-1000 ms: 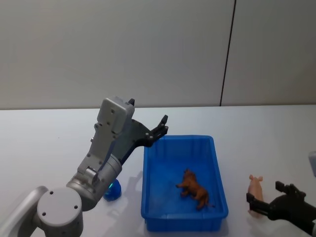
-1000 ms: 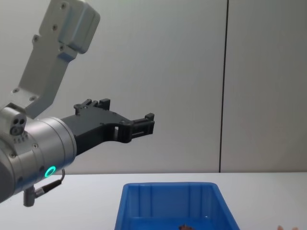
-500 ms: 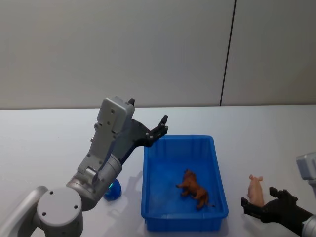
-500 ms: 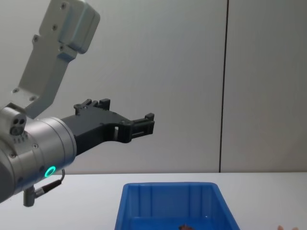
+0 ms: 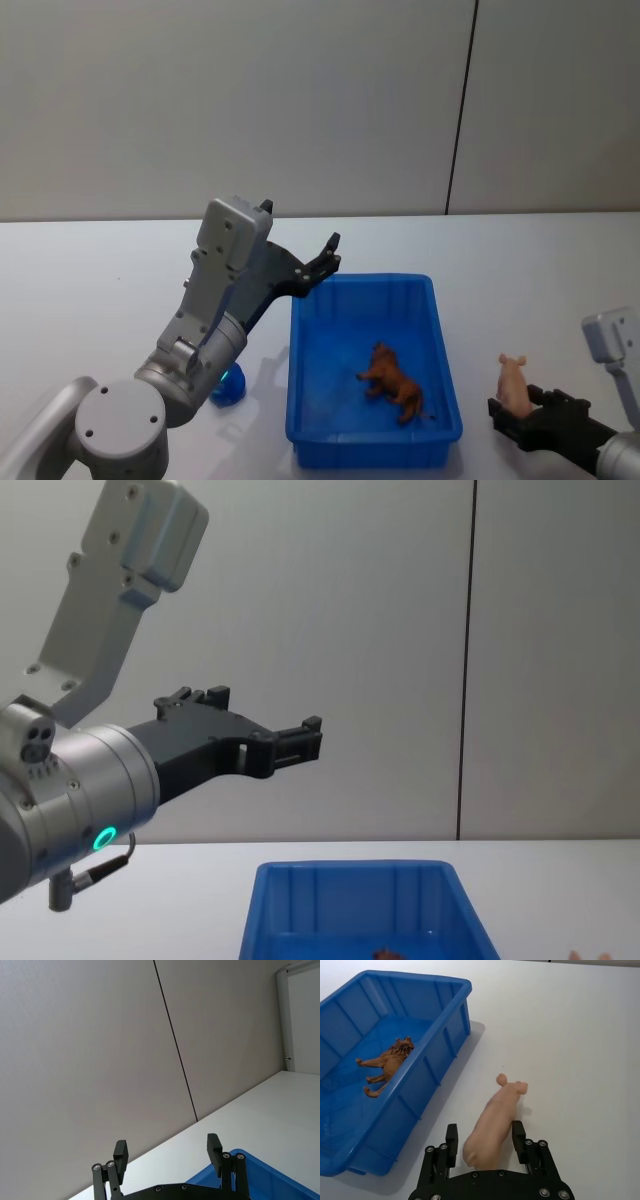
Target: Pick up the two dolls from the table and place them into the box.
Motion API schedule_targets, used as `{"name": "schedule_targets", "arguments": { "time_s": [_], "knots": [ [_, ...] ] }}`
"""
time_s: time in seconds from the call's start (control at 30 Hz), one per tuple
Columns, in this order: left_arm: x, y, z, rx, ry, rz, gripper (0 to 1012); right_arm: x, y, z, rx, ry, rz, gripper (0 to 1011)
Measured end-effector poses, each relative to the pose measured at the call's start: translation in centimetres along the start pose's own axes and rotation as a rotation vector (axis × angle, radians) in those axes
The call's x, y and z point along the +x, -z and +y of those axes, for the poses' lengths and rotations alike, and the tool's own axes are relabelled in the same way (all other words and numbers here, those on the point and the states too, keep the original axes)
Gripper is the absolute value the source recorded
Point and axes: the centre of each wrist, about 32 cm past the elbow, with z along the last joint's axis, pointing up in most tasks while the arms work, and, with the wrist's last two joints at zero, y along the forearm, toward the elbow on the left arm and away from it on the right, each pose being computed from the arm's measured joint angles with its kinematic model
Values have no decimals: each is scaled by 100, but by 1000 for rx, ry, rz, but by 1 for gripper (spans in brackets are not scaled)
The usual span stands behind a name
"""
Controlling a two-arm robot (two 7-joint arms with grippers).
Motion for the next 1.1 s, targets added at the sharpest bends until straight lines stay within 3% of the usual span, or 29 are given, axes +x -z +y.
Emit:
{"name": "schedule_targets", "arguments": {
  "time_s": [0.33, 0.63, 0.87, 1.1],
  "knots": [
    [0, 0, 0, 0, 0, 0, 1001, 13, -17, 46, -9, 18, -5, 378],
    [0, 0, 0, 0, 0, 0, 1001, 27, -57, 54, 13, 32, -19, 378],
    [0, 0, 0, 0, 0, 0, 1001, 25, -143, 39, 76, 34, -44, 378],
    [0, 0, 0, 0, 0, 0, 1001, 4, -326, 10, 171, 3, -82, 378]
  ]
}}
